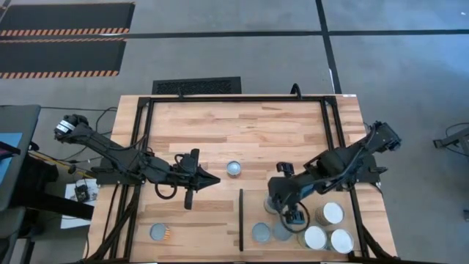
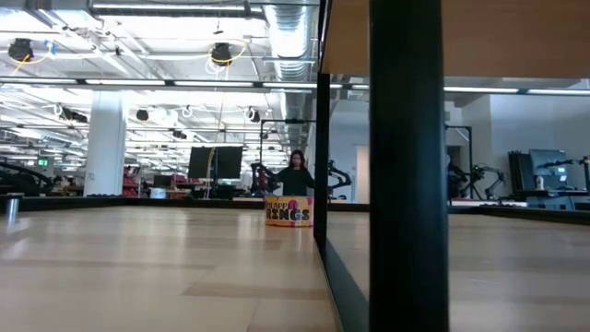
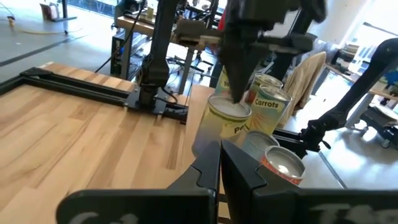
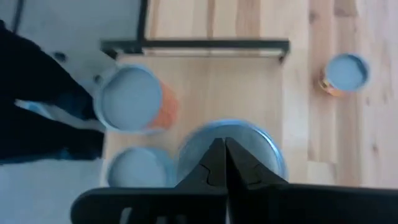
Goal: Pick and place cans onto a shelf
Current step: Put the canned peas on the shelf
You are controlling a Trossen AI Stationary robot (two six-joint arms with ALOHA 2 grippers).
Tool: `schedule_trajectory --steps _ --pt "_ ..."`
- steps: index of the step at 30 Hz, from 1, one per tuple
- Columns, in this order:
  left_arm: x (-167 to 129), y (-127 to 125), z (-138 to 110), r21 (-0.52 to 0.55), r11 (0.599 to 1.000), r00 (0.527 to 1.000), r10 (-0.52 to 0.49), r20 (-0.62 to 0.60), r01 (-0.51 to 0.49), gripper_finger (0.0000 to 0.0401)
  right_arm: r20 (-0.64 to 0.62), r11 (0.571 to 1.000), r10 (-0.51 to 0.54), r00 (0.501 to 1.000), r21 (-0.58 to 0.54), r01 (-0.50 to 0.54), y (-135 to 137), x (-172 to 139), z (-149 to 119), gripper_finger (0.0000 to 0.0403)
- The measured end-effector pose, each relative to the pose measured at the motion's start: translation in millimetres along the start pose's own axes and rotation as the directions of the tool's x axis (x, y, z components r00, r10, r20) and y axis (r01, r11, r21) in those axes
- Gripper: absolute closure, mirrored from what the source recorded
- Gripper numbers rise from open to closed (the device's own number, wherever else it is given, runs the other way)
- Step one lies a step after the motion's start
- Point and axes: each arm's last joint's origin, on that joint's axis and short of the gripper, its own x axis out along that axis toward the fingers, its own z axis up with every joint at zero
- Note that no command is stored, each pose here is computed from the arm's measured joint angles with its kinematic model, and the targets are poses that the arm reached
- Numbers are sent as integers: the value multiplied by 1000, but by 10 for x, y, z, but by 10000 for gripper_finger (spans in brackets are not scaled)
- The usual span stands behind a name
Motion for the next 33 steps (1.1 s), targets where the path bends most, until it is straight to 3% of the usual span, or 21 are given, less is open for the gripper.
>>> schedule_trajectory --steps 12,33 --pt "1 3 -10 3 1000 1000 3 -10 -3 401 -105 1000 3 994 -16 -5 -27 78 -49 397" --pt "1 7 -18 7 1000 1000 8 -18 -7 401 -286 995 62 956 88 -38 73 -96 -311 398"
